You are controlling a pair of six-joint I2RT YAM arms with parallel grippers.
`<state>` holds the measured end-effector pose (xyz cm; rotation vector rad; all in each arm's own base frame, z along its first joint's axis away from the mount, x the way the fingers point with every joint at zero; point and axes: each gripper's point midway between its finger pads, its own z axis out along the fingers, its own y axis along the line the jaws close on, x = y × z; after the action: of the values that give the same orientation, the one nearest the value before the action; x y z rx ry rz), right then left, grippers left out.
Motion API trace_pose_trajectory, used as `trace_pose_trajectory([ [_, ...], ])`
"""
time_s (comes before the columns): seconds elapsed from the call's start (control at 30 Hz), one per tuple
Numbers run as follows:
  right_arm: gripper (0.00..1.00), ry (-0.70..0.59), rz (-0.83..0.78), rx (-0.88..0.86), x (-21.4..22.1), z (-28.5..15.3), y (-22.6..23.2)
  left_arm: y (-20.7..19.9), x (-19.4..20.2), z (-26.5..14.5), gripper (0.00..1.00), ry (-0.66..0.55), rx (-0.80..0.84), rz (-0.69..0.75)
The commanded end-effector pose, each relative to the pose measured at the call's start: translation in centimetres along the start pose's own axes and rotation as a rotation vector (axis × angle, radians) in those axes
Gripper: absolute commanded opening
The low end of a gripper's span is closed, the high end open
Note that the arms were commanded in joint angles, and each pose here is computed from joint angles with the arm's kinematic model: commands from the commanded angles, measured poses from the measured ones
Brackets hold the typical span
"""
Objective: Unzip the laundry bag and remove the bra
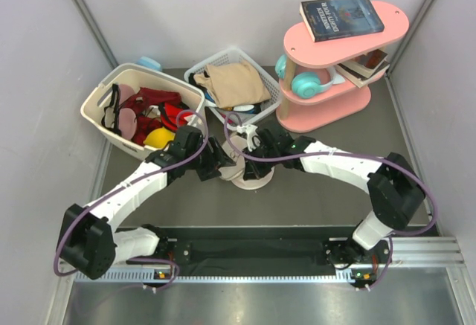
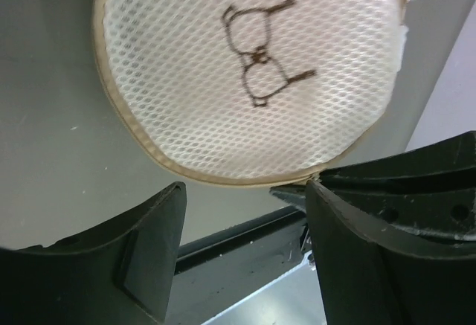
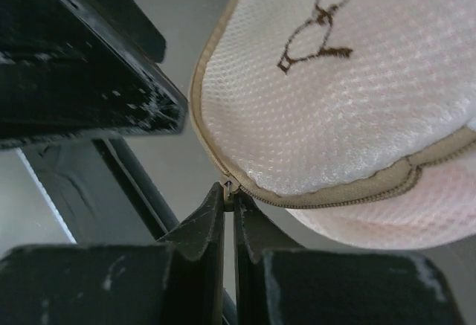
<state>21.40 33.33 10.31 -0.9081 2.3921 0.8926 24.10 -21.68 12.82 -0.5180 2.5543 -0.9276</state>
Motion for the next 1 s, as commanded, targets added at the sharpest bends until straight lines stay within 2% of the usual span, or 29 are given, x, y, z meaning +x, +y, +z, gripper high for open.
trace_pose_trajectory([
  [0.0,0.00,-0.054,-0.052,-0.067,-2.9,0.4,2.8,1.8,1.9,0.3,0.70,0.067,-0.030,-0.076],
  [0.5,0.00,-0.033,-0.078,-0.079,-2.4,1.0,4.1,2.3,2.6,2.4,0.67,0.090,-0.014,-0.119],
  [0.67,0.00,-0.029,-0.079,-0.072,-2.2,1.1,3.8,2.6,3.2,2.5,0.62,0.097,-0.025,-0.109],
  [0.97,0.00,-0.035,-0.069,-0.056,-2.3,0.8,3.2,3.0,1.6,0.3,0.61,-0.058,0.033,0.109],
])
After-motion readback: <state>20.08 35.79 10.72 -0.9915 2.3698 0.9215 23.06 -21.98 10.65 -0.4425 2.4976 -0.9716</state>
